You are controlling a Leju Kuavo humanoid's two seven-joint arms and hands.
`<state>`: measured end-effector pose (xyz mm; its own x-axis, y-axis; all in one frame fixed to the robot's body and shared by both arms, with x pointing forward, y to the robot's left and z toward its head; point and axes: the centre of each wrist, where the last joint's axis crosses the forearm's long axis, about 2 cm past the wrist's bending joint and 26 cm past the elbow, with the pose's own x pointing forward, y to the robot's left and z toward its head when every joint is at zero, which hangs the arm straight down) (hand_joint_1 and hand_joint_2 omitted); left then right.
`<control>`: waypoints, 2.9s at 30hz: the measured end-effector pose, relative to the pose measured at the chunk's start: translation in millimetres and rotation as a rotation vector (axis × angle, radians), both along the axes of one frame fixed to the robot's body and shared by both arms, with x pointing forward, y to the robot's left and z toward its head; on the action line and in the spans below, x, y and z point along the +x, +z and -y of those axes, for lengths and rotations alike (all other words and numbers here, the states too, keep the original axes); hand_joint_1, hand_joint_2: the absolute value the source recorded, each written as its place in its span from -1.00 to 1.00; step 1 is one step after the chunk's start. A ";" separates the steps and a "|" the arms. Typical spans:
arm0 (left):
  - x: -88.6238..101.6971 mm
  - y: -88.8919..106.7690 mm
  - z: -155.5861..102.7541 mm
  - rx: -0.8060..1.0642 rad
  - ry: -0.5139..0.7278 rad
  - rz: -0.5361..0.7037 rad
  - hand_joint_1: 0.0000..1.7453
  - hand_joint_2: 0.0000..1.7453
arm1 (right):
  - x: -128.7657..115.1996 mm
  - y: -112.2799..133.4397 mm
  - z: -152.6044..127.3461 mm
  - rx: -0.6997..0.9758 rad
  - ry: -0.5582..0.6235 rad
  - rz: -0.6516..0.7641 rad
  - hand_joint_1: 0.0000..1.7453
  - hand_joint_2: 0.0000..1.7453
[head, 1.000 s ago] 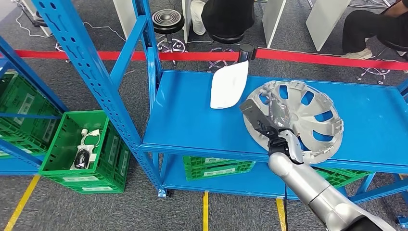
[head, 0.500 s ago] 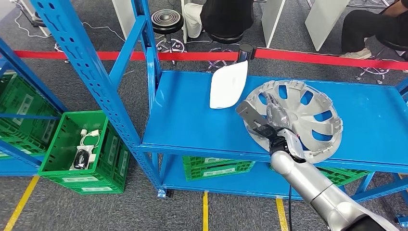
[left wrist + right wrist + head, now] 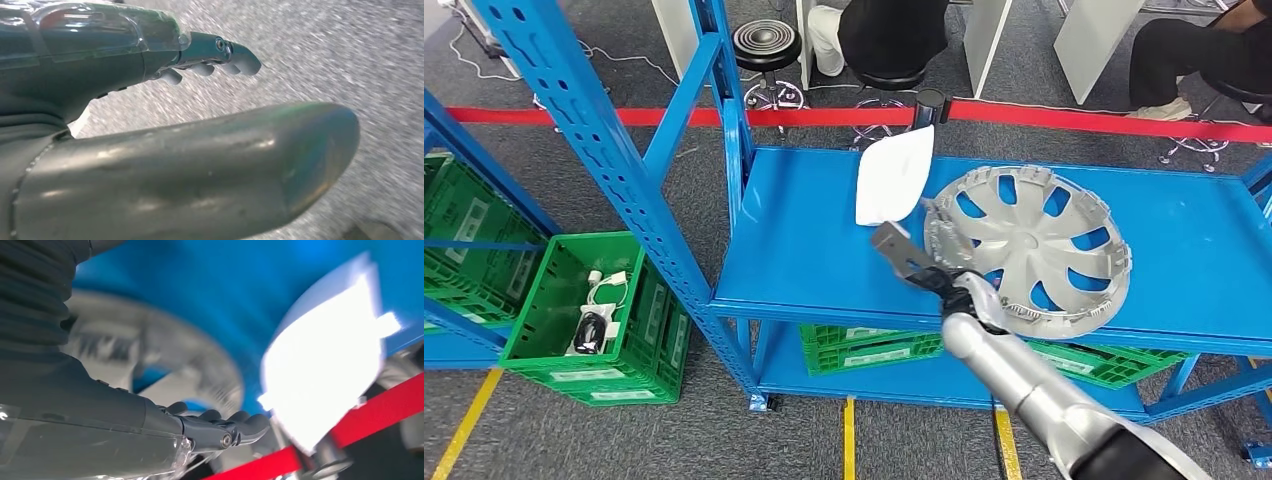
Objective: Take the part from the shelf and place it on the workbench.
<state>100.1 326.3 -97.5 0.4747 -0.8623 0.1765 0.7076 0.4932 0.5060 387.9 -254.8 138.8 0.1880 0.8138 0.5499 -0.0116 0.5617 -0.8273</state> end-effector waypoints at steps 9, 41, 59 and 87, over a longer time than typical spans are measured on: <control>14.4 9.7 -18.6 0.053 -0.053 0.006 -1.00 -1.00 | 13.9 -10.9 -33.8 -0.002 0.028 -0.166 -1.00 1.00; 0.1 3.9 6.8 -0.065 -0.119 0.109 -1.00 -1.00 | 31.0 68.6 -13.6 -0.214 -0.068 0.448 -1.00 1.00; -4.5 0.3 15.1 -0.050 -0.092 0.085 -1.00 -1.00 | 11.8 64.3 20.4 -0.011 -0.176 0.277 -1.00 1.00; 5.0 2.0 25.9 -0.057 -0.117 0.099 -1.00 -1.00 | -7.1 -1.8 -3.5 -0.042 -0.137 0.072 -1.00 1.00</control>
<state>105.2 300.4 -95.4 0.3497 -0.8977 0.2681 0.7098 0.4406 0.5496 380.8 -251.3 137.0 0.2605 0.8056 0.5322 0.1230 0.5190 -0.8459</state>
